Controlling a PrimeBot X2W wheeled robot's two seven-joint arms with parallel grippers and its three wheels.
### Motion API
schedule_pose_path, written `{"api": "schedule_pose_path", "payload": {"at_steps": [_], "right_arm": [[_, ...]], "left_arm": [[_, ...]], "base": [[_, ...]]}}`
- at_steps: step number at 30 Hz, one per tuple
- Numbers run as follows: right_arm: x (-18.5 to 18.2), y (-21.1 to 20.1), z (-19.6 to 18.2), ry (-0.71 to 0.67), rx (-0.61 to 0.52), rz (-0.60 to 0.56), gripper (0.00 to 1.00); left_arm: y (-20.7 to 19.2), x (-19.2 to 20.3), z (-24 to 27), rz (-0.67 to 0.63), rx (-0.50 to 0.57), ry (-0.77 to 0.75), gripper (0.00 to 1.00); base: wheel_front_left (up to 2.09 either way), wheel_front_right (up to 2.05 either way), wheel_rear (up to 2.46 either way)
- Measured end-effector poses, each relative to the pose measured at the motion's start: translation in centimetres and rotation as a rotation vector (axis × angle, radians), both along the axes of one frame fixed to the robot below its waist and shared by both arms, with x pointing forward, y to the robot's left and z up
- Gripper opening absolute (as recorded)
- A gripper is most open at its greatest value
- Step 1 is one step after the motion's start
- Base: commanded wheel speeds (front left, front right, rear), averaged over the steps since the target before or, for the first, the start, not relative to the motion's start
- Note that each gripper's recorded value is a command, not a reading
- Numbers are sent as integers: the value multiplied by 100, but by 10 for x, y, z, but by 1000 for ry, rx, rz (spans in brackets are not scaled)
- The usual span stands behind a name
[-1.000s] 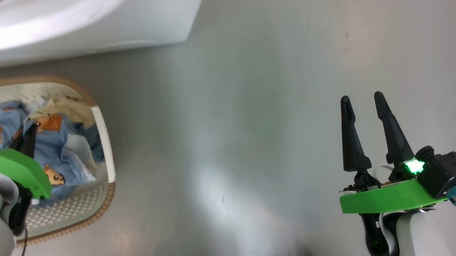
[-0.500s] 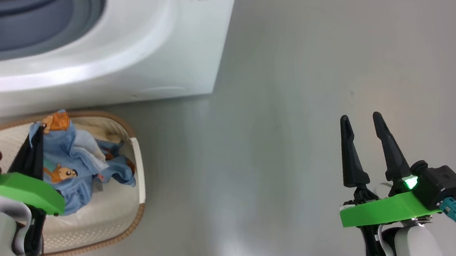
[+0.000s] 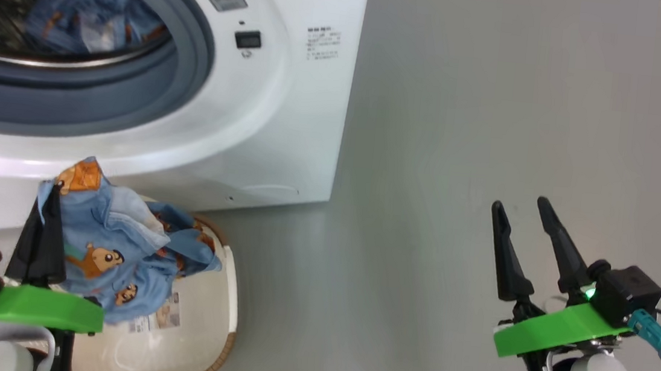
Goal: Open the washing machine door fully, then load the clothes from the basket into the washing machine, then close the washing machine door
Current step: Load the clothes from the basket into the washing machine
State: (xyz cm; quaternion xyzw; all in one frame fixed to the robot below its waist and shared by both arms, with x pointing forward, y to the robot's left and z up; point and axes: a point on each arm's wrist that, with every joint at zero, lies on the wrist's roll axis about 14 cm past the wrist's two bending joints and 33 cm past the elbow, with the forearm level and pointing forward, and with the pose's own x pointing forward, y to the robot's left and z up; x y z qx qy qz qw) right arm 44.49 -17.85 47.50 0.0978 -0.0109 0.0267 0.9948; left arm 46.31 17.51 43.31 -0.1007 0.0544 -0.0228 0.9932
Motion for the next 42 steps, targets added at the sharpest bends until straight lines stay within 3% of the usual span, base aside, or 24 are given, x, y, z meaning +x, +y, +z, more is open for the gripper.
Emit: {"api": "schedule_pose_path", "payload": {"at_steps": [14,29,42], "right_arm": [[-33,2,34,-74,1,1,100],[-56,1,53,-126,-12,-2,100],[-56,4,55,-130,-10,6,100]], "left_arm": [[17,-54,74,62,57,-199,0],[31,-101,83,99,104,-217,0],[33,-112,74,111,97,-187,0]], "base": [[0,0,0],[0,0,0],[0,0,0]]}}
